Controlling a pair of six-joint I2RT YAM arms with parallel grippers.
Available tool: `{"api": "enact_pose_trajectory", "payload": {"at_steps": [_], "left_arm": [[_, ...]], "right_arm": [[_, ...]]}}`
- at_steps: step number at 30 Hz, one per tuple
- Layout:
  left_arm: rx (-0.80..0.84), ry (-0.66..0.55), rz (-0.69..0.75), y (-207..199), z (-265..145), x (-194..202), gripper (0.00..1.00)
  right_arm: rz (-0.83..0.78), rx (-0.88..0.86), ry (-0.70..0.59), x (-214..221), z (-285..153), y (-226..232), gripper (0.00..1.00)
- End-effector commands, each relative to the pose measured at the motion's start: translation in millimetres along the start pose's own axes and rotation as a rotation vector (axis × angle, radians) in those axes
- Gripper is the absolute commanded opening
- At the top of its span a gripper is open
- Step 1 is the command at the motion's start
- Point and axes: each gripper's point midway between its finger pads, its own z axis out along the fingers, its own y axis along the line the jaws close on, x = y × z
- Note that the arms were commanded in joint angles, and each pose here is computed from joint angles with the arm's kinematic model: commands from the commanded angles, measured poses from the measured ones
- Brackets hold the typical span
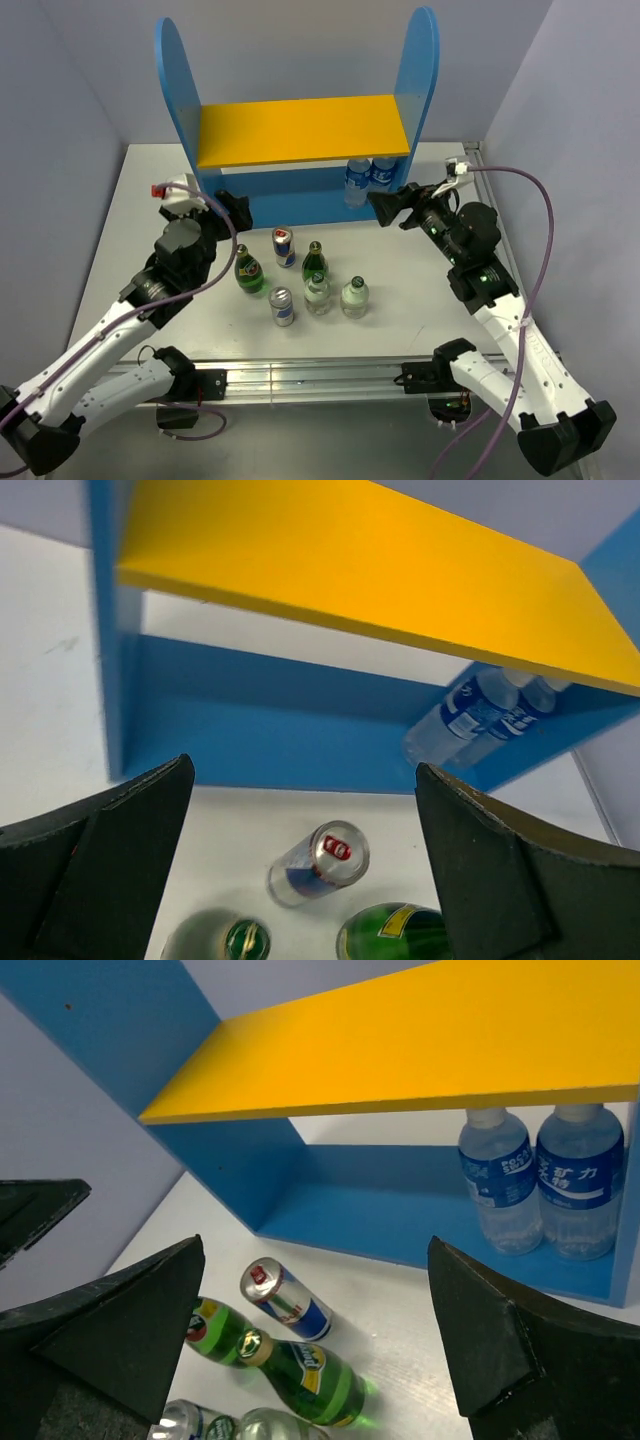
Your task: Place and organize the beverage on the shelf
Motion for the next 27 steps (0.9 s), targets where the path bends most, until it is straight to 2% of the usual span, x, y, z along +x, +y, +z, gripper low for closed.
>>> {"api": "enact_pose_trajectory", "payload": {"at_steps": [1, 2, 5, 9, 12, 16, 21, 27], "left_arm": [[-0.270, -0.072, 0.002, 45.3, -27.2, -10.0, 0.99], [-0.274, -0.034, 0.031, 44.9, -34.8, 1.0, 0.99], [-0.277, -0.012, 0.041, 46.7, -43.9, 14.0, 0.99], [-0.226, 0.045, 0.057, 36.0, -46.5, 47.3, 0.99], [-0.164, 0.085, 0.050, 28.2, -45.7, 72.3, 0.99], [-0.086, 0.112, 0.051, 21.0, -41.8, 97.7, 0.99], [-0.059, 0.160, 0.122, 21.4, -33.4, 132.4, 0.99], [-0.050, 0.151, 0.141, 19.2, -21.9, 148.8, 0.99]], "right_arm": [[-0.029, -0.007, 0.002, 0.5, -8.7, 10.7, 1.00], [-0.040, -0.044, 0.024, 8.9, -9.4, 20.9, 1.00], [-0.099, -0.009, 0.088, 33.5, -2.4, 19.0, 1.00], [-0.194, 0.023, 0.212, 88.2, 12.5, 41.6, 1.00], [-0.195, -0.006, 0.263, 117.3, 16.5, 55.1, 1.00], [-0.180, -0.009, 0.274, 132.8, 25.1, 56.2, 1.00], [-0.180, 0.009, 0.308, 151.6, 34.6, 51.1, 0.99], [-0.161, 0.007, 0.332, 174.5, 44.2, 48.6, 0.96]]}}
